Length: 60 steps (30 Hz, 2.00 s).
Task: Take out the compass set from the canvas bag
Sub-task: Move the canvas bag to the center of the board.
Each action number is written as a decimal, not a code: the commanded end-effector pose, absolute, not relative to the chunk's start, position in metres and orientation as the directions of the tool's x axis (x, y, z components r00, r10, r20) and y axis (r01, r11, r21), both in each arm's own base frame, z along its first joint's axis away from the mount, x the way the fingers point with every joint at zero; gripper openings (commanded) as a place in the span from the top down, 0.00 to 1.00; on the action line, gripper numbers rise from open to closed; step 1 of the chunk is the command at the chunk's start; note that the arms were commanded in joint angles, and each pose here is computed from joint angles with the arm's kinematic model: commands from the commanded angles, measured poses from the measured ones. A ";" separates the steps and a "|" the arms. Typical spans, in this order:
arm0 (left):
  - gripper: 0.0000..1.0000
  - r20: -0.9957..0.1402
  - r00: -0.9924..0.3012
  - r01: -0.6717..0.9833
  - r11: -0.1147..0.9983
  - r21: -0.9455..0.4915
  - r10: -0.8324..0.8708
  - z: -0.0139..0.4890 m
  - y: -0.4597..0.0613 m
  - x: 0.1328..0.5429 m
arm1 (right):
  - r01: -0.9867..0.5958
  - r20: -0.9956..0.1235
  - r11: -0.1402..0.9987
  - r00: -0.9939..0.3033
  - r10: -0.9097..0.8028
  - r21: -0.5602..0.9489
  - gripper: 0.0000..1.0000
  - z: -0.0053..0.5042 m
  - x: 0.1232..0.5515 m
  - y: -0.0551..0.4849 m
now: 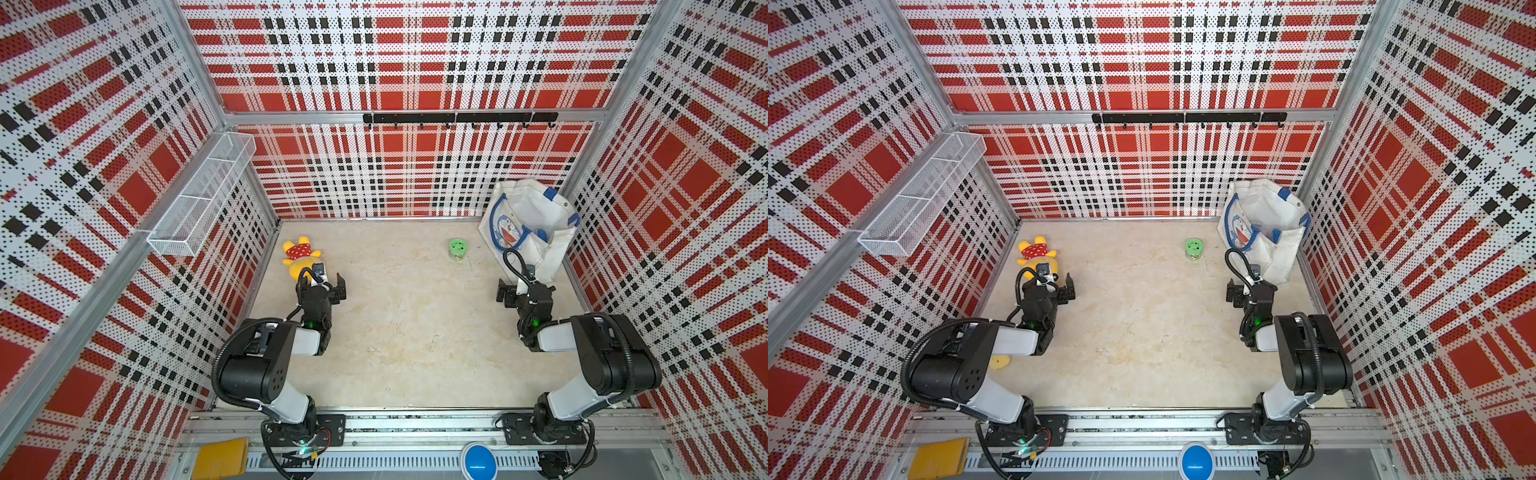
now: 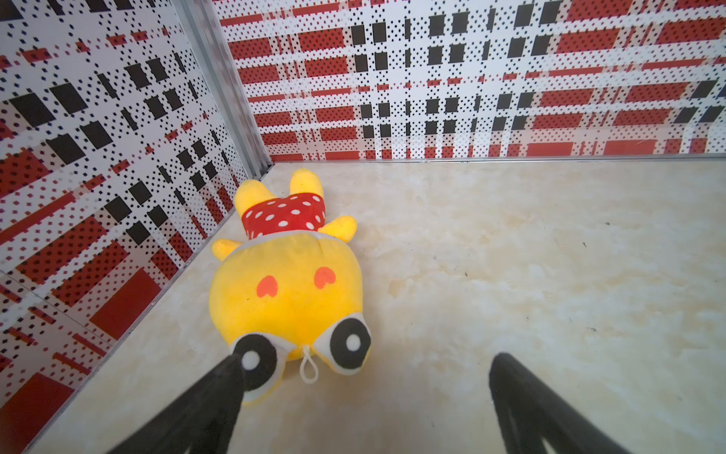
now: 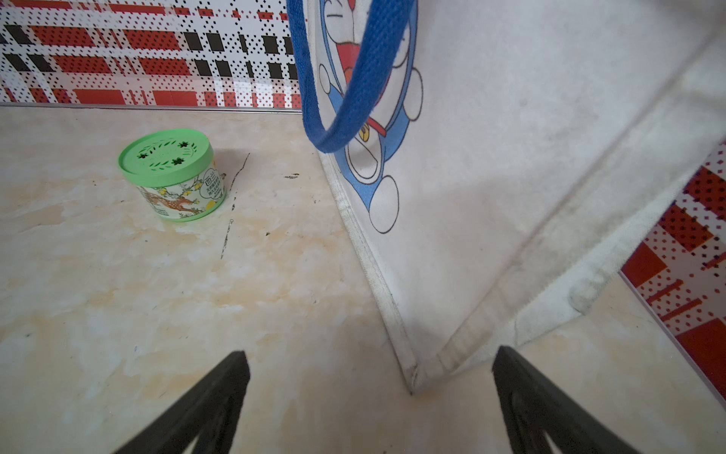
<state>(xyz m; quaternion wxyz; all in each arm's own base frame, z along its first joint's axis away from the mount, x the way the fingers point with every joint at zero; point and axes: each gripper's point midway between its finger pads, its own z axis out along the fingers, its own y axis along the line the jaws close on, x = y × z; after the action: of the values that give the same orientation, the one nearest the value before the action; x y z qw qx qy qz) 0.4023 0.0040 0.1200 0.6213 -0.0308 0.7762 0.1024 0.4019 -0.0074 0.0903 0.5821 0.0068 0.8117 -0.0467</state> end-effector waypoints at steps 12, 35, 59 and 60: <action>0.00 -0.973 -0.218 -0.180 0.977 0.112 0.072 0.121 0.005 0.403 | 0.054 -0.964 0.996 -0.262 -0.055 -0.071 0.00 0.109 0.409 -0.005; 0.00 -0.982 -0.186 -0.234 0.969 0.084 0.040 0.129 0.016 0.396 | 0.168 -0.971 0.984 -0.237 -0.019 -0.060 0.01 0.125 0.400 -0.023; 0.00 -0.677 -0.398 -0.202 0.779 -0.594 -0.619 0.240 -0.038 0.426 | 0.290 -0.573 0.812 -0.591 0.568 0.506 0.00 0.221 0.377 0.008; 0.00 -0.649 -0.430 -0.168 0.762 -0.626 -0.628 0.243 -0.046 0.432 | 0.267 -0.582 0.819 -0.595 0.554 0.507 0.00 0.231 0.379 0.012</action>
<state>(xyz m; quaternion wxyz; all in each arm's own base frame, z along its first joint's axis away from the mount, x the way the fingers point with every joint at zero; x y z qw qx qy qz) 0.4281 -0.0206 0.2602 0.5571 -0.2181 0.7913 -0.1258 0.3793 -0.0186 0.2048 0.4017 0.2514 0.8726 0.1188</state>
